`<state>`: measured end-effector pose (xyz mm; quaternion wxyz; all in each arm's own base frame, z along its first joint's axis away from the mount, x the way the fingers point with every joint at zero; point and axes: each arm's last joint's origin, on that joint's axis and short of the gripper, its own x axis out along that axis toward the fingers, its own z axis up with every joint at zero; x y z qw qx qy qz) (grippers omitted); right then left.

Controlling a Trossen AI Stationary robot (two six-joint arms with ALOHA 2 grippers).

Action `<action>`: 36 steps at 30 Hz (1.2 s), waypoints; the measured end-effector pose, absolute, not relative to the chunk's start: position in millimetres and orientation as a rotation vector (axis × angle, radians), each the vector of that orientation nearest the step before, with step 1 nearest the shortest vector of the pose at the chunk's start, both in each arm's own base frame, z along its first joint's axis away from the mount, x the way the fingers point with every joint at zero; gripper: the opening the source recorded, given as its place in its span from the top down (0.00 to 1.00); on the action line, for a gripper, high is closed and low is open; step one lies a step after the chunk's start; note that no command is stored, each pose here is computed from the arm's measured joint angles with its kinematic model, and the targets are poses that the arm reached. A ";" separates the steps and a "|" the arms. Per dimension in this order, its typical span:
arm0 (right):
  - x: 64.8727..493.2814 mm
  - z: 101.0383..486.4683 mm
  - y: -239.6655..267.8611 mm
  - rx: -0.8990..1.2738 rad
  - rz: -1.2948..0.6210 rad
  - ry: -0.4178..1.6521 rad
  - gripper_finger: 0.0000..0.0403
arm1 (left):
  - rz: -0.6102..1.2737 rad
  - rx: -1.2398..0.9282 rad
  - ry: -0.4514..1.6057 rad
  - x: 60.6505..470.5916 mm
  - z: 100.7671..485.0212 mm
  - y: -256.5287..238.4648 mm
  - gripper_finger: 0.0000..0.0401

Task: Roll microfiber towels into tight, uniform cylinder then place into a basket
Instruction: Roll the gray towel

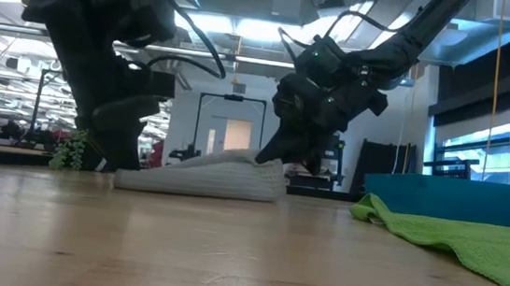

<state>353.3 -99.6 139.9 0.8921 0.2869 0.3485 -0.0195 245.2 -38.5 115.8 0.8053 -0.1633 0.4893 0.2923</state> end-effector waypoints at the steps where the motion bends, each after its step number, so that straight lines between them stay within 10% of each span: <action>1: 352.5 139.4 -100.6 0.583 -0.042 0.728 0.94 | 0.624 -0.348 1.048 245.1 115.7 -39.1 1.00; 36: 357.8 109.8 -107.1 0.458 -0.144 0.759 0.93 | 0.587 -0.314 1.101 260.0 136.2 -46.1 1.00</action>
